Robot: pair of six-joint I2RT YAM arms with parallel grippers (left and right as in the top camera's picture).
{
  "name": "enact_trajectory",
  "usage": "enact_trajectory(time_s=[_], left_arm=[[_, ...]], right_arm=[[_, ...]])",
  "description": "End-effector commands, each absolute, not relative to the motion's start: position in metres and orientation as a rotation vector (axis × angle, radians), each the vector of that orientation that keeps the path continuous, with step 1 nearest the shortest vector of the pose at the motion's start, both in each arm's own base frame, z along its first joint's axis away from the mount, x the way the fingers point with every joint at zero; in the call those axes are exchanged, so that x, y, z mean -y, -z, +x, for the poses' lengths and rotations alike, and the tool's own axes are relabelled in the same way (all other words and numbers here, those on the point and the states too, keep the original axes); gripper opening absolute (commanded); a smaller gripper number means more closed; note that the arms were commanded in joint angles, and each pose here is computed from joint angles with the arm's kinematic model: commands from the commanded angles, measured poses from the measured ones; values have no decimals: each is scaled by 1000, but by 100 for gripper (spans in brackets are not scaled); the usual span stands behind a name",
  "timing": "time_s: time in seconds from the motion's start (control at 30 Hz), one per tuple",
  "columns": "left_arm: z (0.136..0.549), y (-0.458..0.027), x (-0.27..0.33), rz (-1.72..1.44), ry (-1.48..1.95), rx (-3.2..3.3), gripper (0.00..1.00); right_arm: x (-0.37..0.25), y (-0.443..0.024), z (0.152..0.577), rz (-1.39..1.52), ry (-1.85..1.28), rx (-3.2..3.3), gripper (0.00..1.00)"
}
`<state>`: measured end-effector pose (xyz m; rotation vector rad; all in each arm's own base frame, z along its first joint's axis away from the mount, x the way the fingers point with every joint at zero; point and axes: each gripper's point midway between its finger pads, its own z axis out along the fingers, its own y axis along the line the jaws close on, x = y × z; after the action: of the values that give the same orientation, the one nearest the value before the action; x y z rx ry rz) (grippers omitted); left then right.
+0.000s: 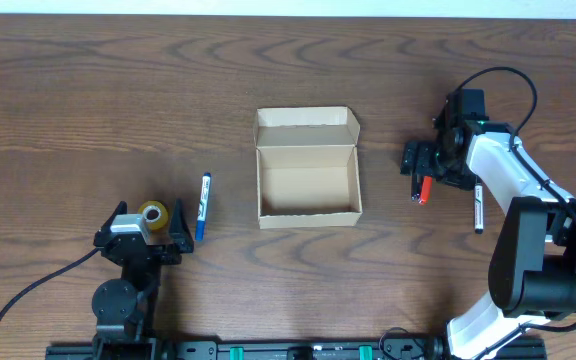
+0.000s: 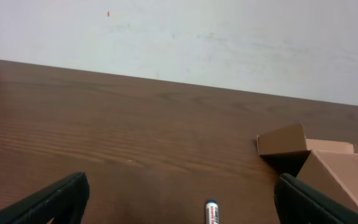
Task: Pack container
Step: 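Move the right gripper over the red stapler and grasp it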
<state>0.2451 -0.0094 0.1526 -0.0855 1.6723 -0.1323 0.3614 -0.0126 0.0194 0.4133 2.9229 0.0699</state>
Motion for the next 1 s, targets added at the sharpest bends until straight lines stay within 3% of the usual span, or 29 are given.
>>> enact_trajectory(time_s=[0.0, 0.37, 0.43, 0.5, 0.87, 0.97], left_arm=[[244, -135, 11, -86, 143, -1731, 95], [244, -135, 11, -85, 142, -1732, 95], [244, -135, 11, -86, 142, -1731, 95], [244, -135, 11, -86, 142, -1731, 95], [244, -135, 11, -86, 142, -1731, 95], [244, -135, 11, -86, 142, -1731, 95]], right_arm=[[10, -9, 358, 471, -47, -2940, 99], [-3, 21, 350, 444, -43, -3025, 99], [-4, 22, 350, 440, -45, -3028, 93], [-5, 22, 350, 439, -51, -3028, 84], [-6, 22, 350, 438, -60, -3028, 3], [-6, 22, 351, 436, -61, -3026, 1]])
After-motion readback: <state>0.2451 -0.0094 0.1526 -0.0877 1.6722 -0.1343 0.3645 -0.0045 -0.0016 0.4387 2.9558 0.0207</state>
